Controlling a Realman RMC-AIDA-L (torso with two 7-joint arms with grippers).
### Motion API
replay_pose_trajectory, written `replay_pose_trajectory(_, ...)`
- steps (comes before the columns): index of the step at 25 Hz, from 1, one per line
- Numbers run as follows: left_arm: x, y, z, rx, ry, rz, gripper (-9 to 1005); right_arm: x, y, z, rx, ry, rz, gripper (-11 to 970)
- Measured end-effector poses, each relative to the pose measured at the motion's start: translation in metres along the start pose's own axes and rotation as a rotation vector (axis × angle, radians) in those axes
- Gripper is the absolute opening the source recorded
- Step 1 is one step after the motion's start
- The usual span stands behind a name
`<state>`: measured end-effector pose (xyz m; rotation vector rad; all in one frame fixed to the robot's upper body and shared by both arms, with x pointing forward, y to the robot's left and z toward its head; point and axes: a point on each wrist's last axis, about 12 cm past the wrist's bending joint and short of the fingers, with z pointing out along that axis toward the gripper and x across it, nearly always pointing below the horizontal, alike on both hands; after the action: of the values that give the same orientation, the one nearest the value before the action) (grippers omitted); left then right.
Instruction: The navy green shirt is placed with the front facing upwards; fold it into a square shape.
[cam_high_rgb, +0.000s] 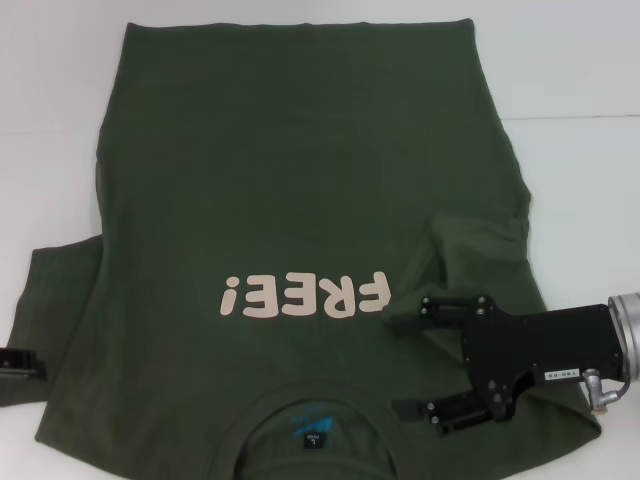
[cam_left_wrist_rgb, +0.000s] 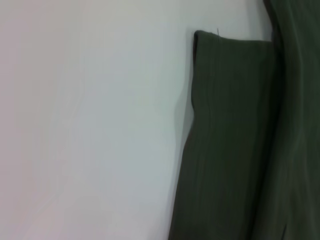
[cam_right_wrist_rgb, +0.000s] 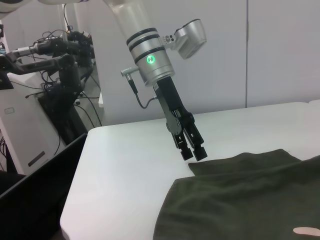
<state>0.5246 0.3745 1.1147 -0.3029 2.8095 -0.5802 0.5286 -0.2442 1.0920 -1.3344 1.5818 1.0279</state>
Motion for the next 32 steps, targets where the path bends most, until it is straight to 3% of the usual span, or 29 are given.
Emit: replay_pose_trajectory(32,-0.0017,0.0031,0.0070,-0.014,-0.018,-0.006,841,-0.0025,-0.0066,0.0043,0.017,0.019,0.010,929)
